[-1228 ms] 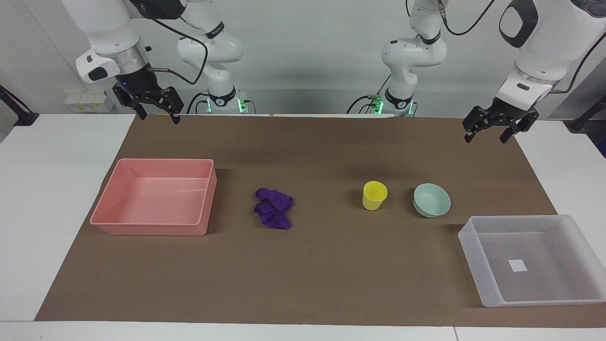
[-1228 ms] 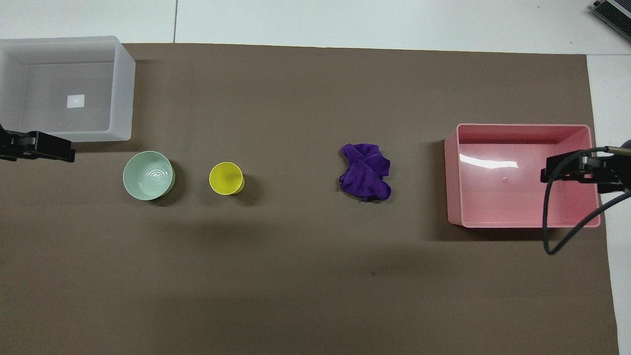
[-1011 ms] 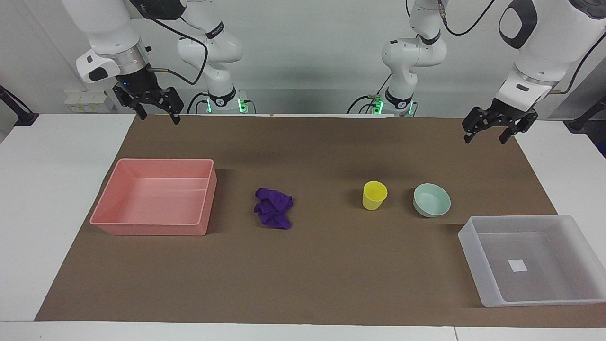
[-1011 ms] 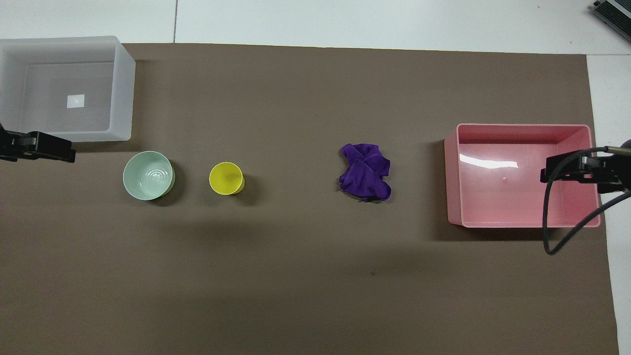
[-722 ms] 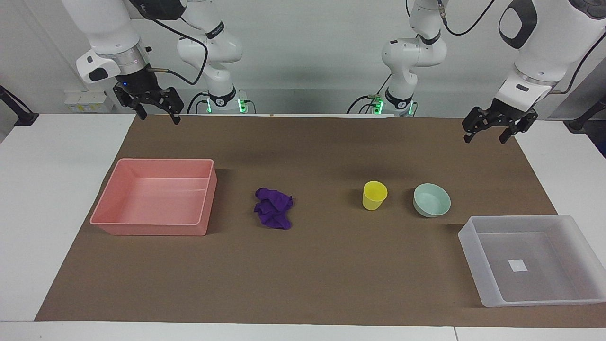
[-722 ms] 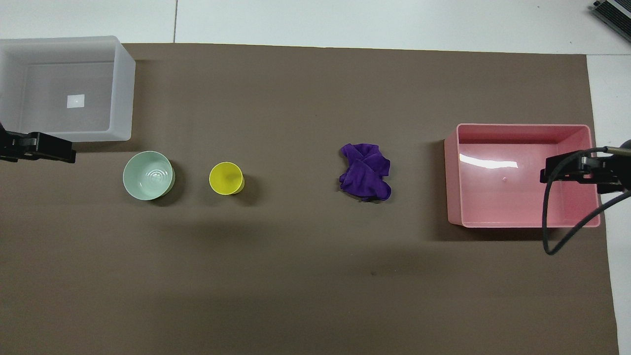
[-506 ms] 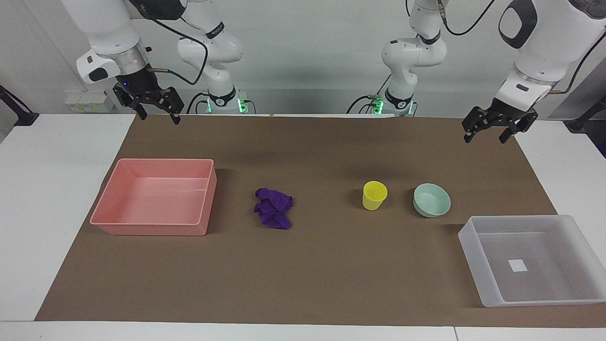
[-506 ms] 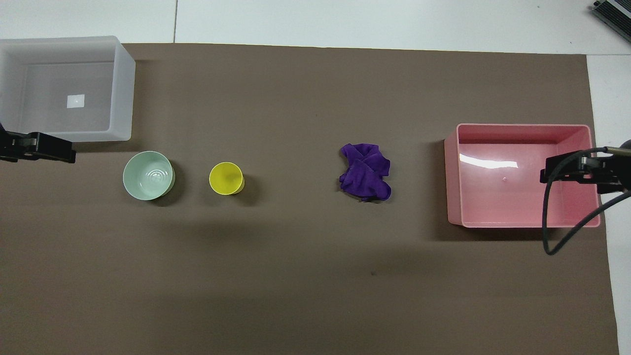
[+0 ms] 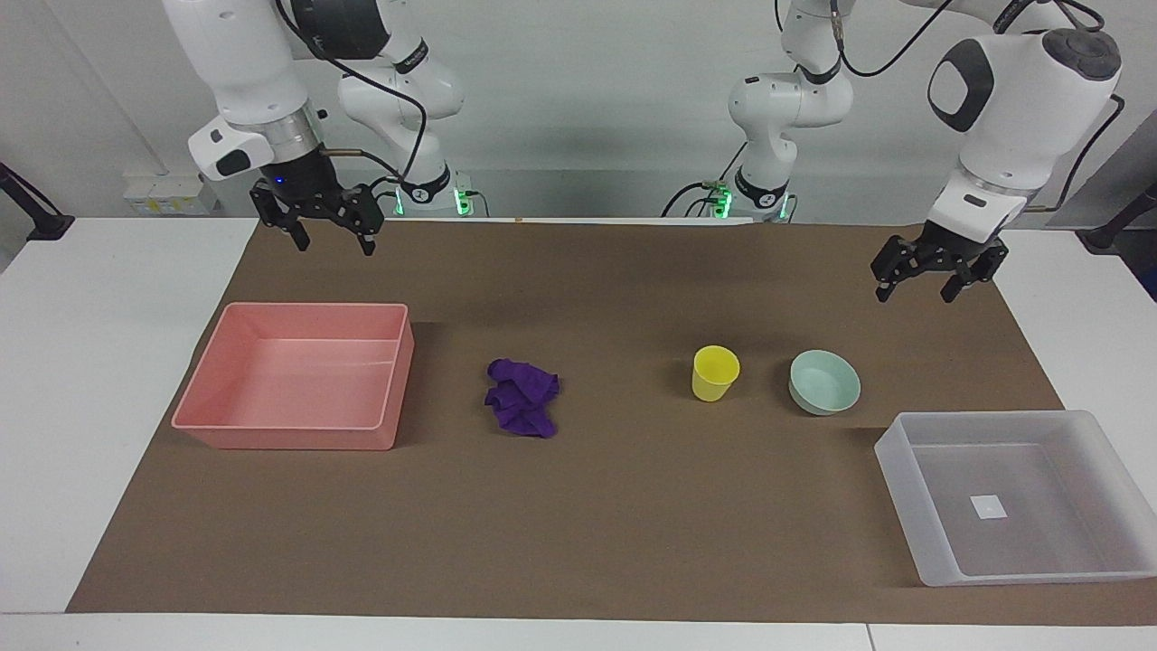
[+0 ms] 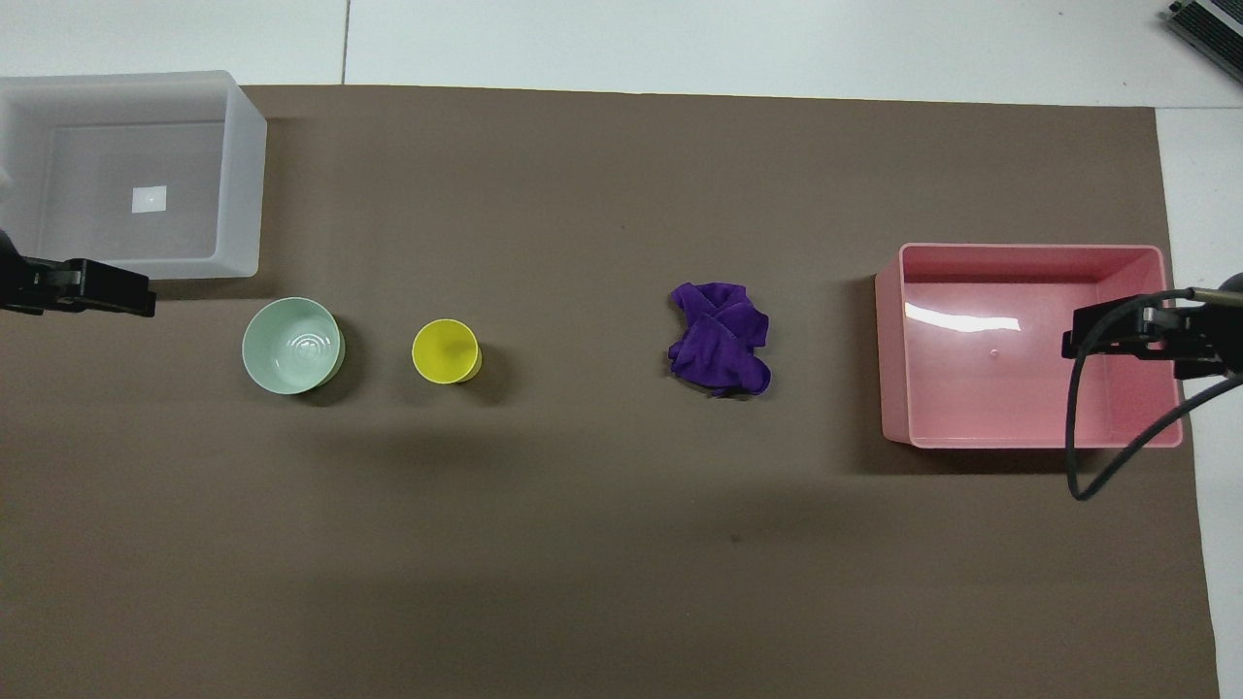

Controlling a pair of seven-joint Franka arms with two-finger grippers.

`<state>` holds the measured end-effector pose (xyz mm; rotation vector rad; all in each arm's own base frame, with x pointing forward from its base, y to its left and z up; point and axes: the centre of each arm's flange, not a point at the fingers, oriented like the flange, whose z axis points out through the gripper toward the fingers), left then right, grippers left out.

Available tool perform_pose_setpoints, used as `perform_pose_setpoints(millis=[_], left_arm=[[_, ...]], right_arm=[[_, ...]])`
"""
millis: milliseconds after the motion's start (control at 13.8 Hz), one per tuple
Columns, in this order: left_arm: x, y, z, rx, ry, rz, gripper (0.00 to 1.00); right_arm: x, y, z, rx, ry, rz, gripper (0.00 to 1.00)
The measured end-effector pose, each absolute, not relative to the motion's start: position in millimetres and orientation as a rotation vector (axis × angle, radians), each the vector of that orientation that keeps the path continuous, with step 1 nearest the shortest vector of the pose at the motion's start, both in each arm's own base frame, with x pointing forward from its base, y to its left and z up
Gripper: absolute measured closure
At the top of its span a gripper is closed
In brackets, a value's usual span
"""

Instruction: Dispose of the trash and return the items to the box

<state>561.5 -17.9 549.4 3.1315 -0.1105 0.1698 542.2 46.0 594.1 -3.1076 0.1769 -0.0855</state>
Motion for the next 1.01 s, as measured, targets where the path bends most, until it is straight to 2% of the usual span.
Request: perform_pose_setpoints(millis=[289,578,794,1011], left_arm=[[561,-17,473,3.129,-0.106,0.221,0.00],[563,-17,400,3.124,-0.105,0.280,0.00],[565,-17,365,3.123,-0.104,0.284,0.00],[561,-17,328,3.124,-0.104,0.262,0.00]], right_arm=[[576,123,532,-3.099,0.106,-0.141,0.00],[602,197,448,-3.060,0.092,-0.176,0.00],[607,217,393,-3.046,0.084,-0.204,0.00],[599,218,359,-3.051,0.079,-0.199,0.00]])
